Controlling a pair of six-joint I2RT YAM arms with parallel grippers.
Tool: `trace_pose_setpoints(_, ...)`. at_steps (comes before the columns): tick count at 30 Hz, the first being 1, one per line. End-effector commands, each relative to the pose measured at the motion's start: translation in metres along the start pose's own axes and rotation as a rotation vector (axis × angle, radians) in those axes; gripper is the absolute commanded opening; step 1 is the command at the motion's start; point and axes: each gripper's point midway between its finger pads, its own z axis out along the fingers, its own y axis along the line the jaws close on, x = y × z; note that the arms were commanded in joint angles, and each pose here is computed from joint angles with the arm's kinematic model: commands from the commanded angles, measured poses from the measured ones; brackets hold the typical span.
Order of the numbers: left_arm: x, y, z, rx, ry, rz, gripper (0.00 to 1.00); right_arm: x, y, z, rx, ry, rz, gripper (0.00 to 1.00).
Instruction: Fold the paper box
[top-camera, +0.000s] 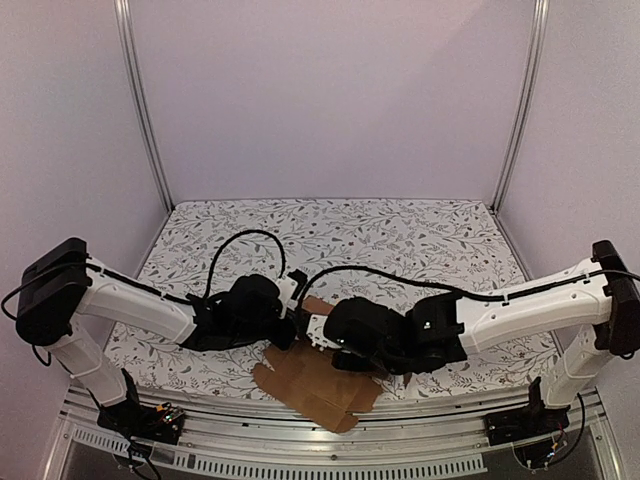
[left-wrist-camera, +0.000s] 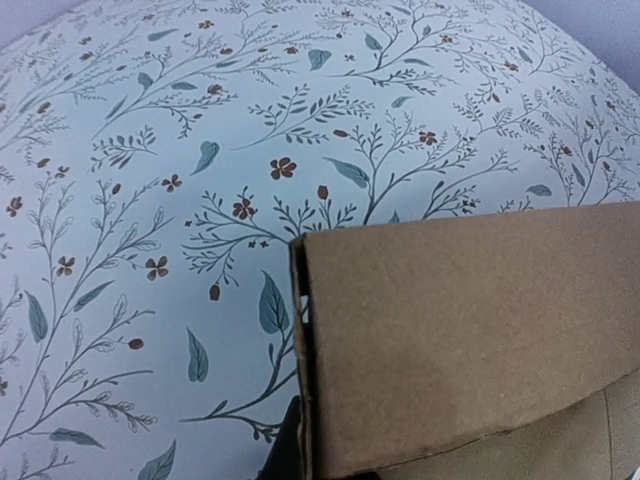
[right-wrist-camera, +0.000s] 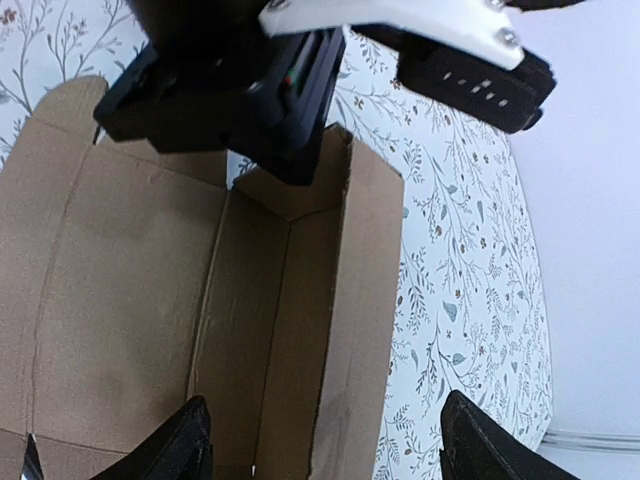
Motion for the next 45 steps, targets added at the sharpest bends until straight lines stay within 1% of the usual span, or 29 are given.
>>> trace_pose_setpoints(1,-0.016,-0.012,0.0,0.044,-0.015,0.048,0.0,-0.018,-0.027,-0.023,-0.149,-0.091,0.214,0.78)
trace_pose_setpoints(3,-0.018,-0.013,0.003,0.049,-0.011,0.063,0.0,-0.019,-0.042,-0.025,-0.175,-0.11,0.292,0.78)
trace_pose_setpoints(7,-0.027,-0.008,0.012,0.024,-0.006,0.086,0.0,-0.012,-0.071,-0.015,-0.185,-0.132,0.463,0.78)
trace_pose_setpoints(10,-0.032,-0.006,0.018,0.02,-0.011,0.113,0.0,-0.007,-0.09,-0.004,-0.226,-0.146,0.654,0.78)
trace_pose_setpoints(12,-0.034,-0.006,0.022,0.012,-0.008,0.132,0.0,-0.002,-0.1,0.005,-0.256,-0.147,0.773,0.76)
trace_pose_setpoints(14,-0.034,-0.004,0.026,-0.002,-0.003,0.145,0.0,-0.001,-0.105,0.014,-0.285,-0.168,0.853,0.72)
trace_pose_setpoints(16,-0.033,-0.004,0.03,-0.006,0.005,0.155,0.0,0.0,-0.107,0.021,-0.317,-0.191,0.919,0.64)
trace_pose_setpoints(19,-0.033,-0.004,0.035,-0.012,0.007,0.152,0.0,-0.002,-0.105,0.03,-0.374,-0.198,0.981,0.46)
trace_pose_setpoints(26,-0.025,-0.002,0.043,-0.022,0.024,0.117,0.0,-0.008,-0.094,0.054,-0.419,-0.197,1.036,0.03)
trace_pose_setpoints(27,-0.023,-0.002,0.044,-0.023,0.027,0.114,0.0,-0.009,-0.091,0.058,-0.43,-0.196,1.044,0.0)
trace_pose_setpoints(33,-0.018,0.0,0.045,-0.033,0.028,0.094,0.0,-0.02,-0.084,0.073,-0.475,-0.226,1.096,0.0)
trace_pose_setpoints(45,-0.011,0.001,0.046,-0.029,0.015,0.06,0.0,-0.029,-0.066,0.098,-0.553,-0.228,1.175,0.0)
